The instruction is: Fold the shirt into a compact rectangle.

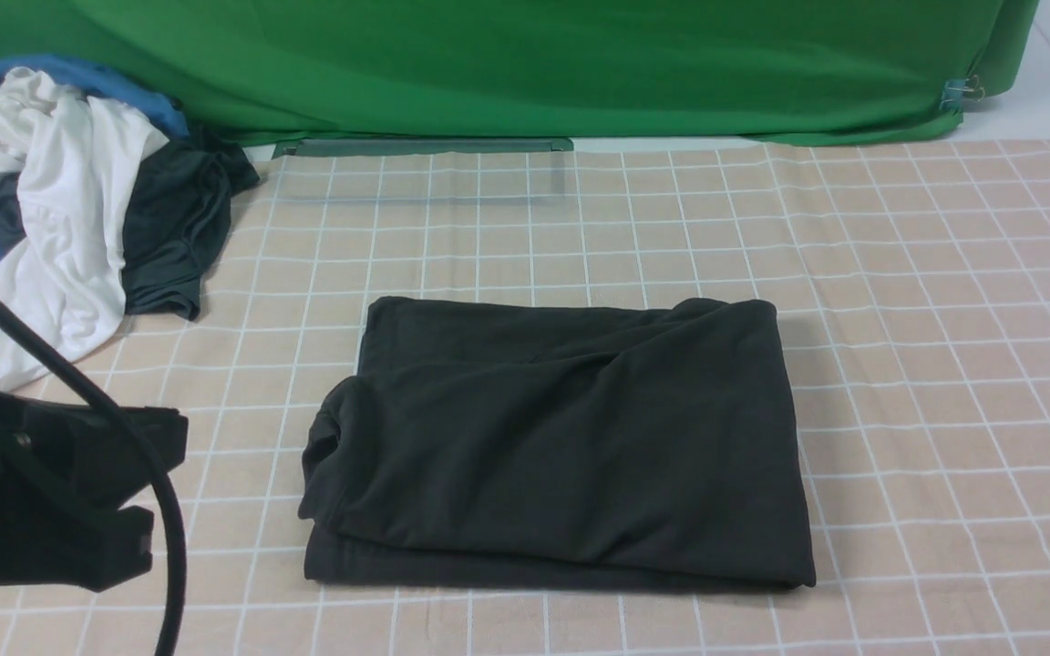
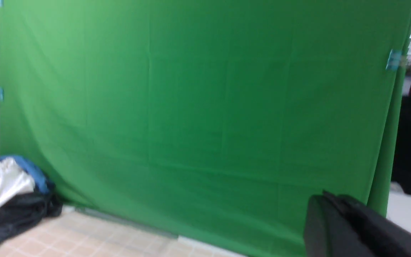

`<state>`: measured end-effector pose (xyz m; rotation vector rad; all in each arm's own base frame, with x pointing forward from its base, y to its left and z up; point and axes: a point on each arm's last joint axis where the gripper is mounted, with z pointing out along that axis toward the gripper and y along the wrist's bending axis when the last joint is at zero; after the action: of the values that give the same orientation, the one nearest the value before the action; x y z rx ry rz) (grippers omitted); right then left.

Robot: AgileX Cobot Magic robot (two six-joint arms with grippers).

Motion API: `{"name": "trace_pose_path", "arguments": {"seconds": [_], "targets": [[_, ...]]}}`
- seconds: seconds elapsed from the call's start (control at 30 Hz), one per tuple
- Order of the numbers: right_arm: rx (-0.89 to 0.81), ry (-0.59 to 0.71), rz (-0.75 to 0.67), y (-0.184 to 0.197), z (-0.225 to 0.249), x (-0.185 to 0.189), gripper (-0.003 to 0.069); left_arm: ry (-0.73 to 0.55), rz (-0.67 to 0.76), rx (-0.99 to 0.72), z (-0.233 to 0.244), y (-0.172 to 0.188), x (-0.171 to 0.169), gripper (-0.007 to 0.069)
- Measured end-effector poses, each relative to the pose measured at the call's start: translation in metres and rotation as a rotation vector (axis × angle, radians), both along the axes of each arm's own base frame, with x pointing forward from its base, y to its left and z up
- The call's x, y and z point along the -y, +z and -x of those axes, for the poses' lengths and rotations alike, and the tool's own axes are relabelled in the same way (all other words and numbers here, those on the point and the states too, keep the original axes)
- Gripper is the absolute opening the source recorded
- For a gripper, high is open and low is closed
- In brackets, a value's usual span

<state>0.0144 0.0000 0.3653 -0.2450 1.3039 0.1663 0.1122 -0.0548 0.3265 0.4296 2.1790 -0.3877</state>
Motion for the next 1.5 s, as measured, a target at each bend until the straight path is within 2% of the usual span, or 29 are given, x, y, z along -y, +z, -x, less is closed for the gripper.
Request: {"name": "trace_pose_path", "arguments": {"seconds": [0.17,0.37,1.0,1.1,1.2,1.3,1.5], "targets": [[0.057,0.003,-0.014,-0.004,0.009,0.003,0.0071,0.009,0.012,0.033,-0.002,0.003,0.0,0.0019],[0.069,0.002,-0.012,-0.004,0.01,0.003,0.0137,0.024,0.033,0.097,-0.006,0.008,0.0,0.0019],[0.068,0.002,-0.012,-0.004,0.01,0.003,0.0176,0.03,0.031,0.128,-0.007,0.01,-0.001,0.0019],[0.069,0.002,-0.012,-0.004,0.01,0.003,0.0181,0.039,0.011,0.189,-0.004,0.012,-0.004,0.0019],[0.069,0.002,-0.012,-0.004,0.01,0.003,0.0185,0.069,0.017,0.345,0.007,0.009,-0.012,0.0019],[0.069,0.002,-0.012,-0.004,0.01,0.003,0.0188,0.104,0.034,0.518,0.028,-0.009,-0.023,0.0019],[0.07,0.002,-0.012,-0.004,0.01,0.003,0.0208,0.224,0.012,0.642,0.051,-0.077,-0.04,0.0019]]}}
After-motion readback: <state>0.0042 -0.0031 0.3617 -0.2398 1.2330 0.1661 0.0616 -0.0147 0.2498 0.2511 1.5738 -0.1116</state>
